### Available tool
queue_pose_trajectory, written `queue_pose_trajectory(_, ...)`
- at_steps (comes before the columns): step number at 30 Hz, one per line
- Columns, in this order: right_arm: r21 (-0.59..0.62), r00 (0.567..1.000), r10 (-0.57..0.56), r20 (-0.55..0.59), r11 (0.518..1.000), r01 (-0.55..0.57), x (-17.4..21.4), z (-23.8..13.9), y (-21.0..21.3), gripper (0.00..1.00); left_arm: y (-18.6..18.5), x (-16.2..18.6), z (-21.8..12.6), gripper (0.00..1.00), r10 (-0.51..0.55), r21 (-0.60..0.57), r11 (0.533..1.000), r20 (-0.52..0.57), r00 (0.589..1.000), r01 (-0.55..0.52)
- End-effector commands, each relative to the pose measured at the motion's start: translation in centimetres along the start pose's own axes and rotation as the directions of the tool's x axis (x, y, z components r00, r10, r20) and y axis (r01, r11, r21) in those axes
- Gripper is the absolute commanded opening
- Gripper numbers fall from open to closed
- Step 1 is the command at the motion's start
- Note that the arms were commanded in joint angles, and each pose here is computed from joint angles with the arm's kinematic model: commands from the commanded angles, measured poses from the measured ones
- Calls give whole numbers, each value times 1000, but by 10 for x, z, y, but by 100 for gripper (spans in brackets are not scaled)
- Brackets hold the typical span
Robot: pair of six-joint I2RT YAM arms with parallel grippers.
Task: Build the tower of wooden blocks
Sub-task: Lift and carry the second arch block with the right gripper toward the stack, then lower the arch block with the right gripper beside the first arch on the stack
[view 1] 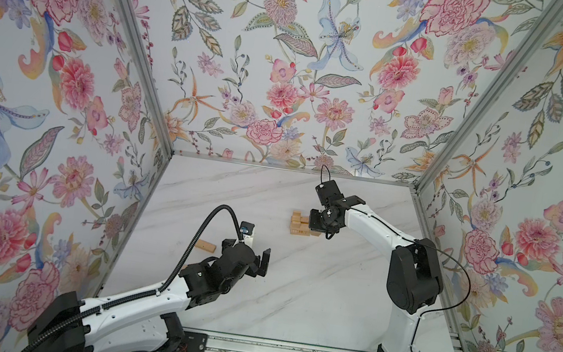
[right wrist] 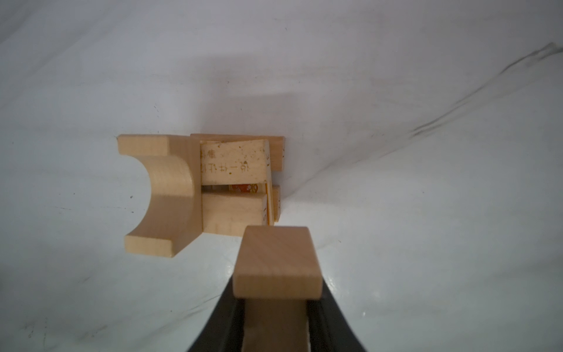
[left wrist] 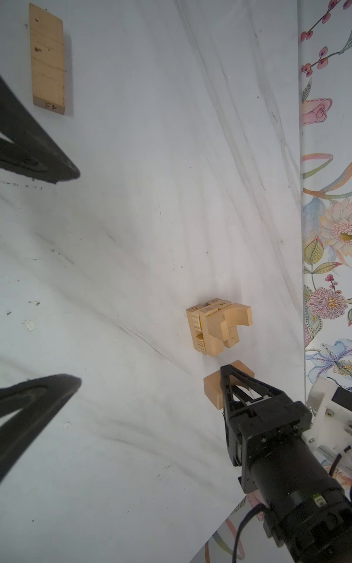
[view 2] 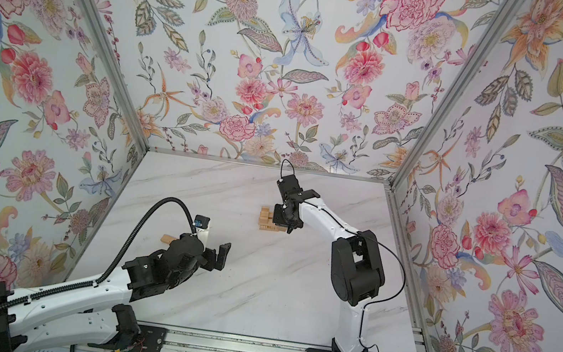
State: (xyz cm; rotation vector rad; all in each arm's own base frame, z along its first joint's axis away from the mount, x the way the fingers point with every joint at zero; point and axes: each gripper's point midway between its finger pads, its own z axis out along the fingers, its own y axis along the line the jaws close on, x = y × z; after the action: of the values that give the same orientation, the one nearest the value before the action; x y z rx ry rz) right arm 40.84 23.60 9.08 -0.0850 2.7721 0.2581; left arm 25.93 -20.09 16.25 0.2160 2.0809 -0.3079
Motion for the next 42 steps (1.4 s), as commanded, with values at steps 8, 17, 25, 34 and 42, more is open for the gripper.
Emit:
queue_pose_trajectory(8,-21,999,-23,-38,1000,22,-21,11,11,31,-1,-20,8,99,38,-2,999,2,999,-38)
queue_pose_trajectory(17,-32,998,-24,-52,999,23,-27,19,18,31,10,-21,11,100,22,-16,1000,4,1000,-22)
queue_pose_trajectory(25,-34,998,-27,-58,999,25,-29,22,20,32,13,-20,14,99,16,-16,1000,-3,1000,-16)
queue_pose_trajectory(34,-41,997,-33,-65,999,30,-29,26,24,33,16,-18,14,99,12,-20,1000,-6,1000,-12)
queue_pose_trajectory(42,-38,996,-37,-77,999,34,-27,31,25,33,18,-16,14,99,6,-22,1000,-7,1000,-6)
